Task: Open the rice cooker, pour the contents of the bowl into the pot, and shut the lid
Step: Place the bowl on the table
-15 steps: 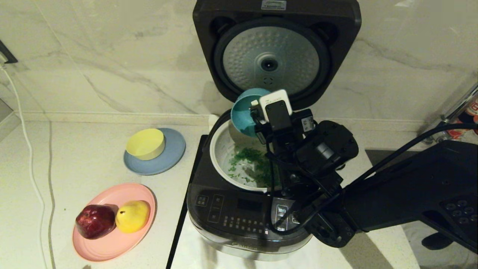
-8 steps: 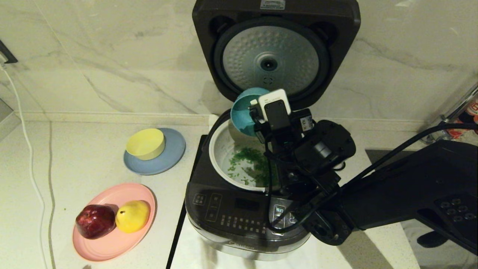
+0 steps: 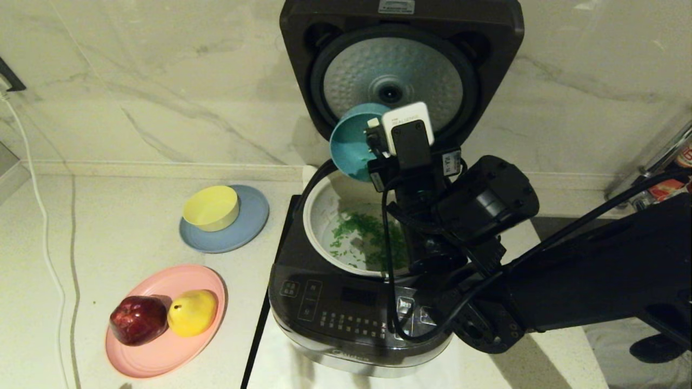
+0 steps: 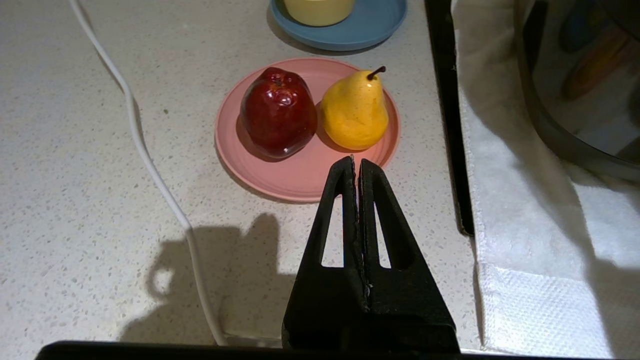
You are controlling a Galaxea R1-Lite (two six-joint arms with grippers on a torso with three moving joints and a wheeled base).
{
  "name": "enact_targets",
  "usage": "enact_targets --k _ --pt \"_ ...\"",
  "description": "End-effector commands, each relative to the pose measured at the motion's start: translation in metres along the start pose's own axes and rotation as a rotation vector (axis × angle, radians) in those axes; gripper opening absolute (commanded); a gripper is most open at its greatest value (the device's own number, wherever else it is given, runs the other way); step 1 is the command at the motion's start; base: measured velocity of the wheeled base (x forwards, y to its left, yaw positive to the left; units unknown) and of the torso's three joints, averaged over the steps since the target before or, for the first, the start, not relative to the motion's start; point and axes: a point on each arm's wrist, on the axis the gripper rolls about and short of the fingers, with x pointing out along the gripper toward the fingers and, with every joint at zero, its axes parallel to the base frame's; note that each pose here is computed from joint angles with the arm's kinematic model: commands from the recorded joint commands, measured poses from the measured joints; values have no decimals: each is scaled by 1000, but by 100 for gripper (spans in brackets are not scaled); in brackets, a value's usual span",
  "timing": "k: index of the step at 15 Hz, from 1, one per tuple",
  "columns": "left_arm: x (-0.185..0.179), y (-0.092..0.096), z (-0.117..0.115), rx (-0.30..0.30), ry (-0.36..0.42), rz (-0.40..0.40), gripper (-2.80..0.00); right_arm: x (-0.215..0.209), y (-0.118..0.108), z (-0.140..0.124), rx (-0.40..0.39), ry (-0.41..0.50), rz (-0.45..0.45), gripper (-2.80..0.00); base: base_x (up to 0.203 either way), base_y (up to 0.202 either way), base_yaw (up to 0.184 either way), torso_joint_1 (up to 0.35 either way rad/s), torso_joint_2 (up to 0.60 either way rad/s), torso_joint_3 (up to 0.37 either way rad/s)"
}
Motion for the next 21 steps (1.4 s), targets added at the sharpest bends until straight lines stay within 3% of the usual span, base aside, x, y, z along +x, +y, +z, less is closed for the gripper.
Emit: enact_targets --k 1,10,13,18,21 --pt "0 0 0 0 0 0 -280 1 -8 12 28 -21 -22 -280 0 0 0 0 0 0" --pt "0 0 0 0 -1 0 -280 -1 6 -8 2 11 4 -280 0 0 0 0 0 0" --pt "0 0 0 0 0 0 -280 1 -7 18 37 -14 -37 -280 0 0 0 0 0 0" --pt "0 0 0 0 0 0 -280 -4 -36 61 -27 99 12 -280 0 0 0 0 0 0" --pt "0 0 0 0 0 0 -280 -14 -57 84 -22 172 26 -280 0 0 0 0 0 0"
